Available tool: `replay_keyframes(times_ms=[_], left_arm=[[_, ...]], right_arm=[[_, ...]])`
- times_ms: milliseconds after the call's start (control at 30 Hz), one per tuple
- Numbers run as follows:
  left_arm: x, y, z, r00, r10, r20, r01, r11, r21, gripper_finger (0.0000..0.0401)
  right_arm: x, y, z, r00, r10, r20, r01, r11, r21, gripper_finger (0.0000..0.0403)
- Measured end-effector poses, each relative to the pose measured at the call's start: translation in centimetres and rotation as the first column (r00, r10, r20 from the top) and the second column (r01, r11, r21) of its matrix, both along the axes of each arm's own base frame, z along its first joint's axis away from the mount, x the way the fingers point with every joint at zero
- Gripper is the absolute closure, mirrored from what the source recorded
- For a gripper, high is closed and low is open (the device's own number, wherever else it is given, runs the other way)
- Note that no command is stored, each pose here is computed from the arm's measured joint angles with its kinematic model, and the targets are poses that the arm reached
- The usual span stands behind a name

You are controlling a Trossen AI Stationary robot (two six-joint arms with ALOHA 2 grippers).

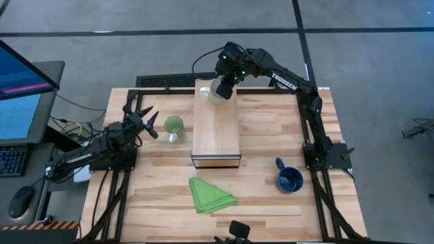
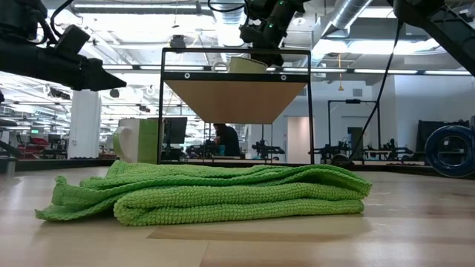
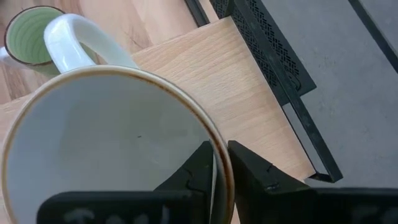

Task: Stack small to large cups/mugs on shelf
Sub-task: Put the light green mug on the shelf

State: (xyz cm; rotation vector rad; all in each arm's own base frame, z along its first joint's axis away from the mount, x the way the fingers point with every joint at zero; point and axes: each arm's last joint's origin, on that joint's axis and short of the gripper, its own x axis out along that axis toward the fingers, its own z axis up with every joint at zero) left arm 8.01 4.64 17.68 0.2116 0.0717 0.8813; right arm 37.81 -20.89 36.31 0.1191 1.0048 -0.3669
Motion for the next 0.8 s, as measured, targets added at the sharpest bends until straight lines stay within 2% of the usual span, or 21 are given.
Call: replay_keyframes(times_ms=[800], left_arm=[[0.00, 0.00, 0.00, 1.000, 0.000, 0.000, 0.000, 1.000, 0.000, 0.0257]], right_arm=[[0.24, -0.13, 0.24, 1.000, 0.008, 0.031, -0.007, 1.000, -0.023, 0.0243]])
